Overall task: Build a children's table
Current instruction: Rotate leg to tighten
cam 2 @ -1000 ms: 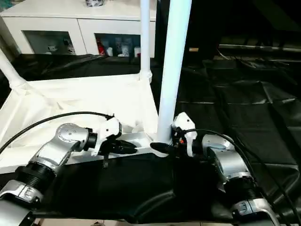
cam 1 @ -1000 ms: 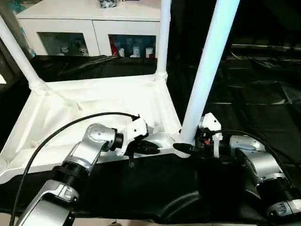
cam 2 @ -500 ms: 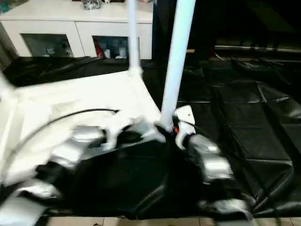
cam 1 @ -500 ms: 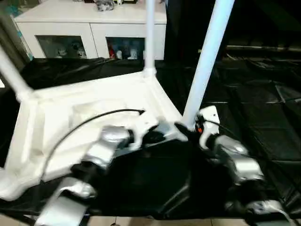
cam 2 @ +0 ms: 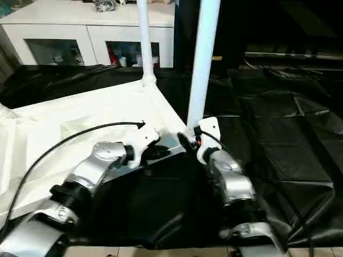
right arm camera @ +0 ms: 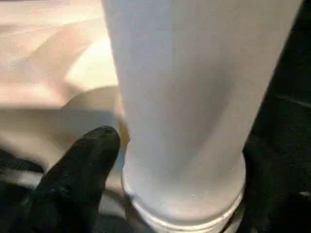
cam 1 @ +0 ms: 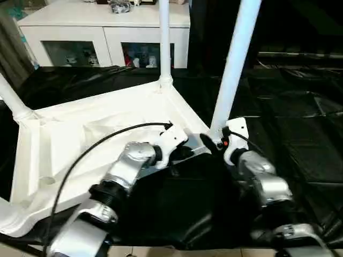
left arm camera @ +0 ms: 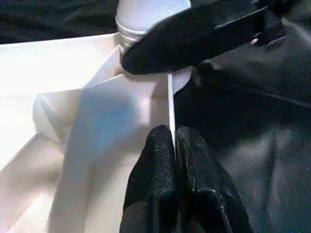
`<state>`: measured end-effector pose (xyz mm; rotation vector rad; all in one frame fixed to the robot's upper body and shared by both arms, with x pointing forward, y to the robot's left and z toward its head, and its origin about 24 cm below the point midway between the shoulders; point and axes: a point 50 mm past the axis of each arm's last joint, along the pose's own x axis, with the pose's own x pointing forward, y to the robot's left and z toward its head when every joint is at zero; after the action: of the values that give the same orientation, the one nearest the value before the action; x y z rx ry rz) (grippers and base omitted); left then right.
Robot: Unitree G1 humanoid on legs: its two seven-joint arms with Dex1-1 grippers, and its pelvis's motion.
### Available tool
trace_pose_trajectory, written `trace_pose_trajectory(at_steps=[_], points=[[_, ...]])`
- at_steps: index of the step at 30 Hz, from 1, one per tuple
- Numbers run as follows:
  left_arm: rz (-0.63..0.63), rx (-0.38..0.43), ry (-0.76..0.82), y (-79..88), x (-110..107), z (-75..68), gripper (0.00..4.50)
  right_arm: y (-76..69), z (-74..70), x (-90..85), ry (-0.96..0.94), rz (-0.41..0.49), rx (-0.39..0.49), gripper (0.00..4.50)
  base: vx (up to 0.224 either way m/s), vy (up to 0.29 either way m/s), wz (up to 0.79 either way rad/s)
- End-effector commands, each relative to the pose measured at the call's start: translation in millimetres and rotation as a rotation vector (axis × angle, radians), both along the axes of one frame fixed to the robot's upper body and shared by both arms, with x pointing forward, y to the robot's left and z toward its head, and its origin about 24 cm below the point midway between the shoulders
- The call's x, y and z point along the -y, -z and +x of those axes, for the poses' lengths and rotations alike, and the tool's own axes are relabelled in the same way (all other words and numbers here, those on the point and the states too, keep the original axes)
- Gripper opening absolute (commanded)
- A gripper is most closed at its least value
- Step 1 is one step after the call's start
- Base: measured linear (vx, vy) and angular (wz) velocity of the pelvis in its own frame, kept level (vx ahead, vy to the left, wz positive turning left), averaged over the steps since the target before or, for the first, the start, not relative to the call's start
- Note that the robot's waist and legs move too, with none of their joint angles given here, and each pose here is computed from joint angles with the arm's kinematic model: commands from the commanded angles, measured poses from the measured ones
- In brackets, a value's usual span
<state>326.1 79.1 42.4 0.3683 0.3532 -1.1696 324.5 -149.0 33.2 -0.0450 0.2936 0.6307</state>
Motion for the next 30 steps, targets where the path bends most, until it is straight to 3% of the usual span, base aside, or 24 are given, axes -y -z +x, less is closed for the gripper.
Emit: trace_pose_trajectory(at_steps=[1,7,18,22,24,30], points=[[0.022,-0.044,0.116,6.5,0,-10.1,0.0,-6.6,-7.4,-2.5,-0.169,0.005,-0.009,3.89,0.0,0.0,0.0],[0.047,-0.074,0.212,3.4,-17,-12.4,0.0,-16.0,-20.2,18.3,-0.366,-0.062,-0.036,3.89,0.01,-0.001,0.0],[0.023,-0.097,0.275,-0.4,-24,-14.7,0.0,-14.2,-23.5,18.1,-0.474,-0.11,-0.071,3.89,0.0,0.0,0.0],[0.022,-0.096,0.267,-0.4,-25,-14.2,0.0,-11.6,-24.3,18.2,-0.472,-0.111,-0.077,3.73,0.0,0.0,0.0],[0.022,-0.095,0.261,-0.3,-26,-14.0,0.0,-11.3,-23.8,17.7,-0.466,-0.099,-0.076,3.39,0.0,0.0,0.0],[0.02,-0.101,0.263,1.3,-26,-15.3,0.0,-9.3,-25.4,15.7,-0.474,-0.08,-0.084,2.97,0.0,0.0,0.0]])
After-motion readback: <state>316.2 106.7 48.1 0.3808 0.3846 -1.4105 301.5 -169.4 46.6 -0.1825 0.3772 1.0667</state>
